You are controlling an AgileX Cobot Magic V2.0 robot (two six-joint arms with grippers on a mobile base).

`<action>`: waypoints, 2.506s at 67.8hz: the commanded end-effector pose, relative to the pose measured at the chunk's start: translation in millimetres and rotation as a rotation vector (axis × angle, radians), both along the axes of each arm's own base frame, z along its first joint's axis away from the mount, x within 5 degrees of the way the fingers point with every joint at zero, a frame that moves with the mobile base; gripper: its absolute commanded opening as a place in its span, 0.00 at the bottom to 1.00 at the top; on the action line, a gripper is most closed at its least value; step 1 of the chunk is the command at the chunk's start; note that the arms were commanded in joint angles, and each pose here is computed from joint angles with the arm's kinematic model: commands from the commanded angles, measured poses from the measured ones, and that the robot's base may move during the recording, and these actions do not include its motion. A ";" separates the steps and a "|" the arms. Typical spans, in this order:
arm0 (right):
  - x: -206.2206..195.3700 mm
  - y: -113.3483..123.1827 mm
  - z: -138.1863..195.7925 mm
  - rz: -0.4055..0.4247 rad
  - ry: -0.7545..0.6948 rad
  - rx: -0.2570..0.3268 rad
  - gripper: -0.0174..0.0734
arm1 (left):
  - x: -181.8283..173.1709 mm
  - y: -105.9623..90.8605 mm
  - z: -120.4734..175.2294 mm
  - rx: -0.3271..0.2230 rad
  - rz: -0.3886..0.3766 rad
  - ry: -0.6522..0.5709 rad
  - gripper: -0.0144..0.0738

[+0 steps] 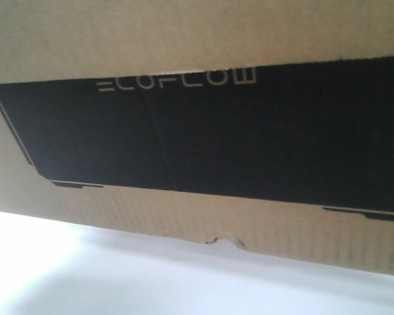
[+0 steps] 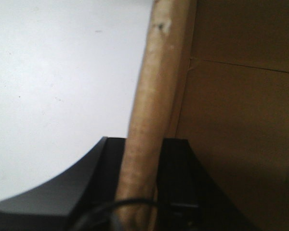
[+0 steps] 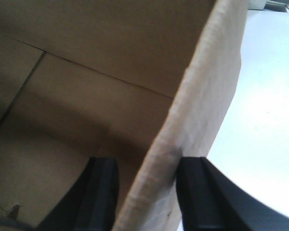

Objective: Grab box from left shelf to table start
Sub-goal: 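Lower the box with both grippers onto the white table, then open both grippers and release the box walls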

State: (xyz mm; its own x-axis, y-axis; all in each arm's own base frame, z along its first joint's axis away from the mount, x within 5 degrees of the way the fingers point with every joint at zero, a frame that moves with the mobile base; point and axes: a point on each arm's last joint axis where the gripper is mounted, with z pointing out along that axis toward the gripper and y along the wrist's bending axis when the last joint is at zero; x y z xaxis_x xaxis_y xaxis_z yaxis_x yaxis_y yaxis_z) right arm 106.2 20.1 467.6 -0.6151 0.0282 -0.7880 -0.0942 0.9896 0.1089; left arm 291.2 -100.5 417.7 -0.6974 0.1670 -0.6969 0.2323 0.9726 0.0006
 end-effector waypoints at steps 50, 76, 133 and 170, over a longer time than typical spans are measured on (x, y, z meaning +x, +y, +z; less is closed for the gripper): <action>6.9 3.7 10.6 0.054 -0.022 -0.029 0.26 | -3.0 5.3 23.8 -0.022 0.001 -0.121 0.06; 122.3 27.0 -43.6 0.052 0.233 -0.086 0.26 | -6.8 10.5 24.5 0.017 0.028 -0.053 0.06; 195.7 26.5 -100.9 -0.074 0.367 -0.029 0.26 | 53.5 1.4 -41.3 -0.040 0.099 0.147 0.18; 189.0 20.9 -92.7 -0.105 0.399 -0.075 0.88 | 45.9 6.4 -29.5 -0.028 0.082 0.137 0.76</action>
